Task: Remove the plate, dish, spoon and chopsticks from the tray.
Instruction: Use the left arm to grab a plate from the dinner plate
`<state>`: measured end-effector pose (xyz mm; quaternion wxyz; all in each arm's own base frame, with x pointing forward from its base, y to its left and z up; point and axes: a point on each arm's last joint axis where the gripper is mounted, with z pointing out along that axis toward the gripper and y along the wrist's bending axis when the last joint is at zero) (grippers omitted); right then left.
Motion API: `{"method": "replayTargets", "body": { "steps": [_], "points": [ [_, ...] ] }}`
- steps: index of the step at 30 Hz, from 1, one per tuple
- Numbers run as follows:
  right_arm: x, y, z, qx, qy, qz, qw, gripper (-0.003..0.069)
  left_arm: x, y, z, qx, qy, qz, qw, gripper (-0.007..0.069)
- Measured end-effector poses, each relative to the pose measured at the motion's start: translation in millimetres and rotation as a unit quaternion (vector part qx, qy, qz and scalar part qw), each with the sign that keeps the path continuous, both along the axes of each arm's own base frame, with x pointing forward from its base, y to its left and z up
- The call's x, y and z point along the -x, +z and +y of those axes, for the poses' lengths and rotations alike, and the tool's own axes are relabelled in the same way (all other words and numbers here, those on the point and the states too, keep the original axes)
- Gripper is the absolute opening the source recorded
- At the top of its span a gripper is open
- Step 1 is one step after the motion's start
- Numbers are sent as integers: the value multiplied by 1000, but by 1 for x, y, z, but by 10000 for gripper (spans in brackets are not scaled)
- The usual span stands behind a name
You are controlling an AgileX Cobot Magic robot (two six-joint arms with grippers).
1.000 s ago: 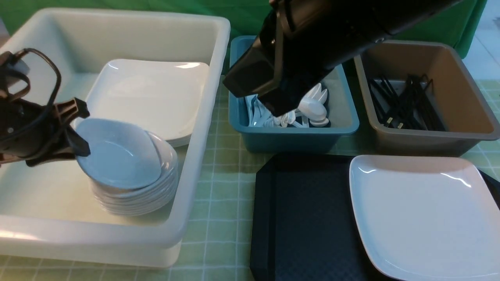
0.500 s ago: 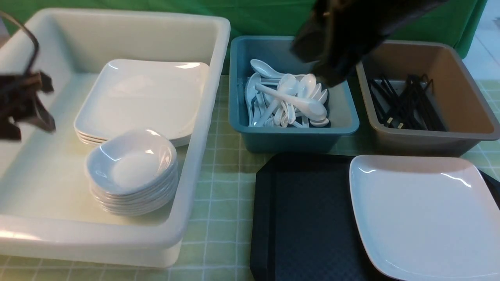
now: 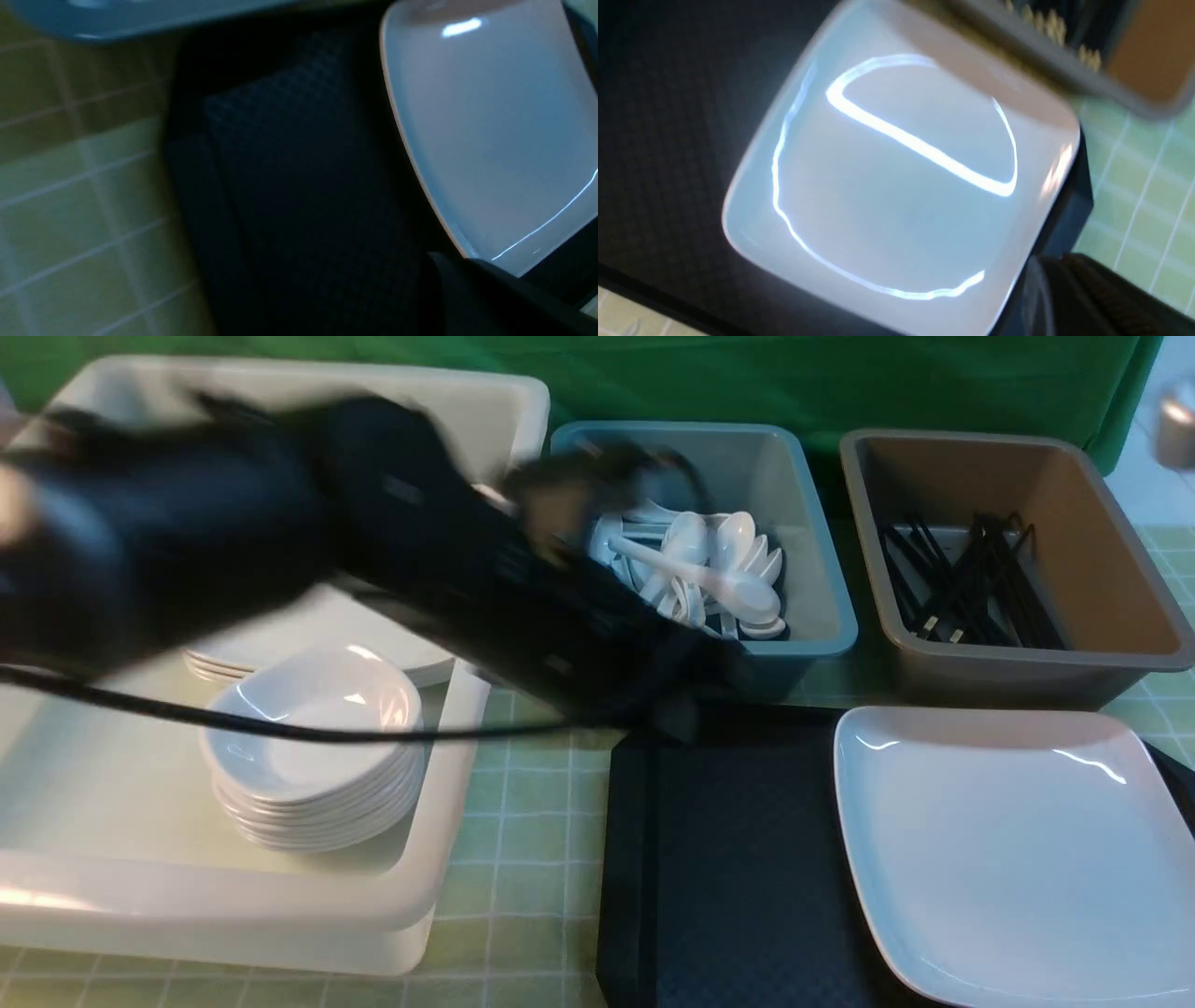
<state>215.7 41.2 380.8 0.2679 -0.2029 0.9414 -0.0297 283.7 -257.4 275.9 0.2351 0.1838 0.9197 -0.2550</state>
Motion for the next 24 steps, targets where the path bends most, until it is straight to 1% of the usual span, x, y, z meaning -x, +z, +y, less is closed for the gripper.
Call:
{"method": "replayTargets", "body": {
  "steps": [1, 2, 5, 6, 7, 8, 11, 13, 15, 18, 22, 24],
  "points": [
    [1, 1, -1, -1, -2, -4, 1000, 11, 0, -4, -3, -3, -3, 3, 1000, 47],
    [12, 0, -6, -18, -11, -16, 1000, 11, -4, -22, -29, -14, -28, 12, 999, 91],
    [24, 7, -7, -41, -12, -38, 998, 11, -13, -42, -63, -20, -50, 16, 998, 179],
    [29, 10, -6, -50, -10, -47, 998, 11, -18, -49, -74, -21, -56, 15, 998, 231],
    [33, 13, -6, -59, -9, -55, 997, 11, -22, -54, -81, -22, -59, 16, 998, 266],
    [36, 15, -5, -66, -7, -62, 996, 11, -28, -61, -90, -23, -62, 17, 998, 317],
    [42, 19, -6, -74, -6, -74, 995, 11, -43, -76, -106, -21, -59, 21, 998, 412],
    [44, 21, -6, -75, -5, -77, 994, 11, -51, -86, -115, -19, -58, 23, 998, 458],
    [44, 21, -6, -77, -5, -77, 994, 11, -58, -95, -122, -19, -58, 24, 998, 476],
    [45, 21, -6, -77, -5, -75, 994, 11, -65, -100, -128, -16, -58, 19, 998, 477],
    [46, 20, -6, -70, 4, -71, 995, 11, -73, -105, -134, -9, -56, 4, 998, 467],
    [46, 20, -6, -67, 8, -67, 995, 11, -74, -112, -134, -23, -58, 0, 998, 454]
  ]
}}
